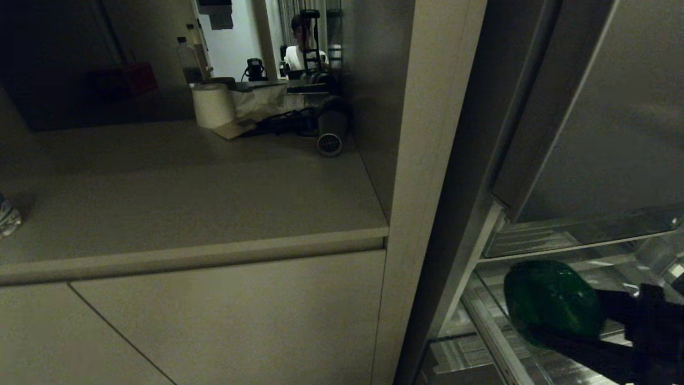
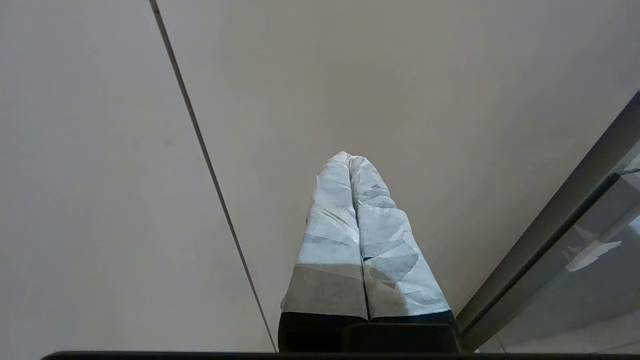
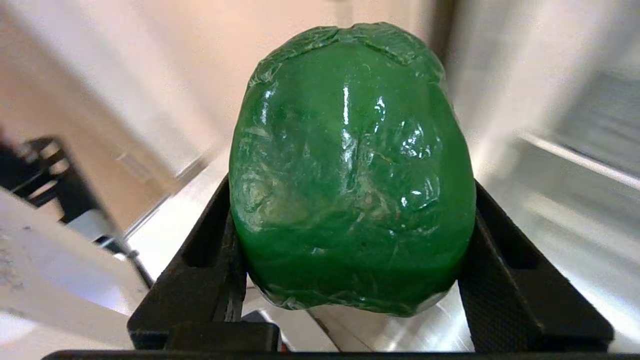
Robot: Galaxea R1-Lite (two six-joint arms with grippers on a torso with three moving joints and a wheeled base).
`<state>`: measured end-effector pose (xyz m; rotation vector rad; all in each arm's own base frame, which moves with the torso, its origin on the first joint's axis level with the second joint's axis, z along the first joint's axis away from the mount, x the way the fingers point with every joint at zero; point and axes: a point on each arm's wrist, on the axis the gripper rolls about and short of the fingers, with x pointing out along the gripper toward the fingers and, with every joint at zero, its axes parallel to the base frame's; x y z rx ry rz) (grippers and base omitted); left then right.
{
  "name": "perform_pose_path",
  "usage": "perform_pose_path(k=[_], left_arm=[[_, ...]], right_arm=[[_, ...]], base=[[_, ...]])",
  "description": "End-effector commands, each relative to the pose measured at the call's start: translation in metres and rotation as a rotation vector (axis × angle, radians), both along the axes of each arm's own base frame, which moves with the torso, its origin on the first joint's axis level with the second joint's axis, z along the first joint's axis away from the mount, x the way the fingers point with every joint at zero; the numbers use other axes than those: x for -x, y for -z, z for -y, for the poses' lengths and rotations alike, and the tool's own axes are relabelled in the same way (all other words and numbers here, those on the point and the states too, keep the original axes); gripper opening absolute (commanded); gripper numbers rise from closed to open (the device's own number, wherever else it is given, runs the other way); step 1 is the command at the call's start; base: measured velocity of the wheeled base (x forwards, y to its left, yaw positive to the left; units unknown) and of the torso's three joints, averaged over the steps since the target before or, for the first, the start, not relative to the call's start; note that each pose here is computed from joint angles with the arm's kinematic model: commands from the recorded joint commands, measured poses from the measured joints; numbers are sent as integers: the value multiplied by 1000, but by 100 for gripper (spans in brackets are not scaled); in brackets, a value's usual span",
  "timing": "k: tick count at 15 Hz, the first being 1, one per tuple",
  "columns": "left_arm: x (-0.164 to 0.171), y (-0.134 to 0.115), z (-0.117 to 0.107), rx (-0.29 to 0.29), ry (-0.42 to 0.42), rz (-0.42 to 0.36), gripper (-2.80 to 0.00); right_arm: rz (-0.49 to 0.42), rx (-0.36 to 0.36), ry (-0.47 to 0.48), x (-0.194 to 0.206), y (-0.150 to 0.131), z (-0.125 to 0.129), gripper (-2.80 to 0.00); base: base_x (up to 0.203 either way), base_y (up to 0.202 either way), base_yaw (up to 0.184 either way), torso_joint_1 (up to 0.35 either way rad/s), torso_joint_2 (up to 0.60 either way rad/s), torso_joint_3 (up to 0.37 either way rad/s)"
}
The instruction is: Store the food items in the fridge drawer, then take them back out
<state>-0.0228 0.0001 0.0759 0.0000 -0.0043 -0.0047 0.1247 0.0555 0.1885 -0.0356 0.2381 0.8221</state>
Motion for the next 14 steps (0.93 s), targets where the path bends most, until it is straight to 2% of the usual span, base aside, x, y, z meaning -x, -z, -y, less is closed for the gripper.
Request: perform_pose_path(k=[1, 5, 10, 14], left_arm=[[0, 0, 0, 0, 0, -1, -280], [0, 0, 0, 0, -2, -1, -280], [0, 0, 0, 0, 0, -1, -280], [0, 0, 0, 0, -1, -1, -280]], right_arm=[[-63, 37, -87, -18, 14, -25, -280], [-26, 58, -156, -11, 11, -51, -280], [-3, 59, -192, -14, 2, -71, -280], [-5, 83, -201, -29, -2, -106, -280]], base=[[0, 0, 0, 0, 0, 0], [0, 0, 0, 0, 0, 0], [0, 0, 0, 0, 0, 0], [0, 0, 0, 0, 0, 0]])
